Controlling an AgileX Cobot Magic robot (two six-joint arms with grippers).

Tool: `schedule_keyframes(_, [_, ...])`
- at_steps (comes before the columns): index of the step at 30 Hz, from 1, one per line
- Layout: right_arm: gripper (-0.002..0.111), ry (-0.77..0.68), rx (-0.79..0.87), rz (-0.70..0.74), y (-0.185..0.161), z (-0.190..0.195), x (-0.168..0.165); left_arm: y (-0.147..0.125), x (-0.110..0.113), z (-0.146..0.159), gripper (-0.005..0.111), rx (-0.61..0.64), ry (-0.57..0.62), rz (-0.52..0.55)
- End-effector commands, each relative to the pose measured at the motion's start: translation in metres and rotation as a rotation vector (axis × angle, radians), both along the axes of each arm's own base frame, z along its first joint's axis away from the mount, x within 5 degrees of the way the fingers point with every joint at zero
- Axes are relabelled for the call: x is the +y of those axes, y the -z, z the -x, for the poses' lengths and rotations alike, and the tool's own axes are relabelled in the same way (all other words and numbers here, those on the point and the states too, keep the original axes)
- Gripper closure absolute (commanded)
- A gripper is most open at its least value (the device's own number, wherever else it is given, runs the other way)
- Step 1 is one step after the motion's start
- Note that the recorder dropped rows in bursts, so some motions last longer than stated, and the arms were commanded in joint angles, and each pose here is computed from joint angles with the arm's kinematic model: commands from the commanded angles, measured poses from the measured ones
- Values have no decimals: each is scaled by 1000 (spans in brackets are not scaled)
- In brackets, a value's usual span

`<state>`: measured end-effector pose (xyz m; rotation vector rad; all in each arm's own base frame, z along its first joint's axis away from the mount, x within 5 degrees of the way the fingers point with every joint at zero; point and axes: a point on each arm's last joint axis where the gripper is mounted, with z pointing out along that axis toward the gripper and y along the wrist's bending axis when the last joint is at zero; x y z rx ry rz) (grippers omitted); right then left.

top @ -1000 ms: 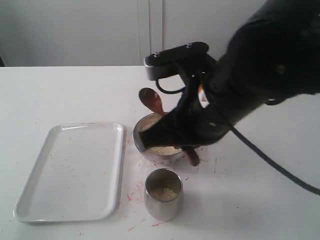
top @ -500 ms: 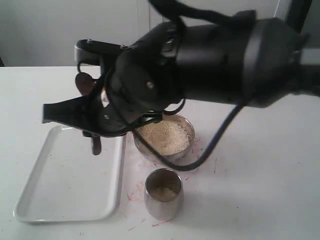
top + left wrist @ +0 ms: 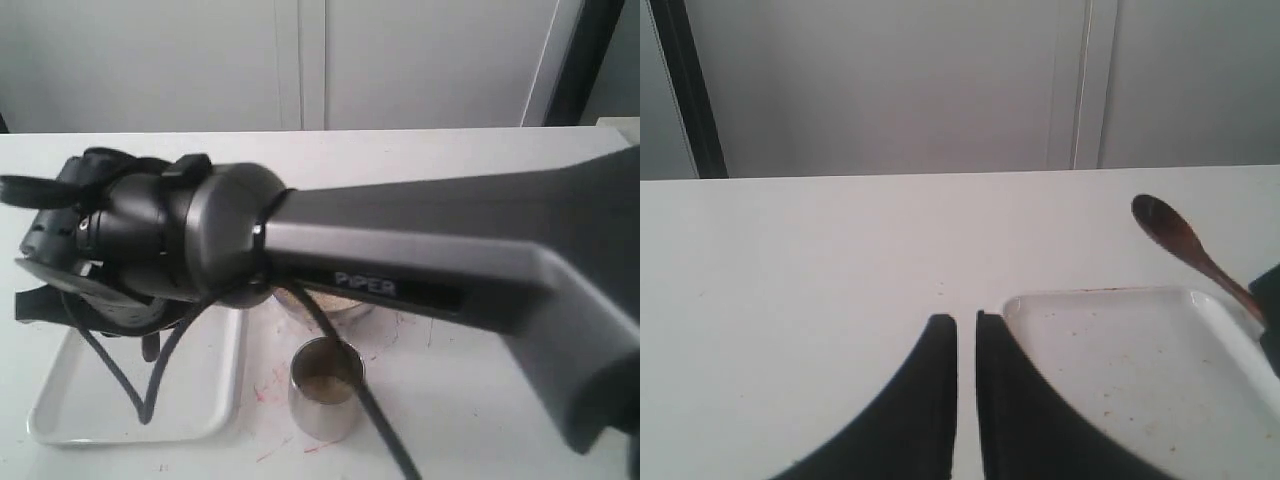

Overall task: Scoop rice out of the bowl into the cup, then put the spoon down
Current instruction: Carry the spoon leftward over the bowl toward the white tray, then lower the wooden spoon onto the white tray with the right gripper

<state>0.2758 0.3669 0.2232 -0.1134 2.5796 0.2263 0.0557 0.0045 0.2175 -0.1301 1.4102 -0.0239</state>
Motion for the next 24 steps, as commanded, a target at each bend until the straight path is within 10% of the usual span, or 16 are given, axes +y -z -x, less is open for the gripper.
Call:
schedule_keyframes(1, [108,70,18,-28,19,-5,8,-3,0,1,92,-12,7,9])
schedule_keyframes(24, [108,121,12,-13,70,-18,25,-3,0,1,92,-12,7,9])
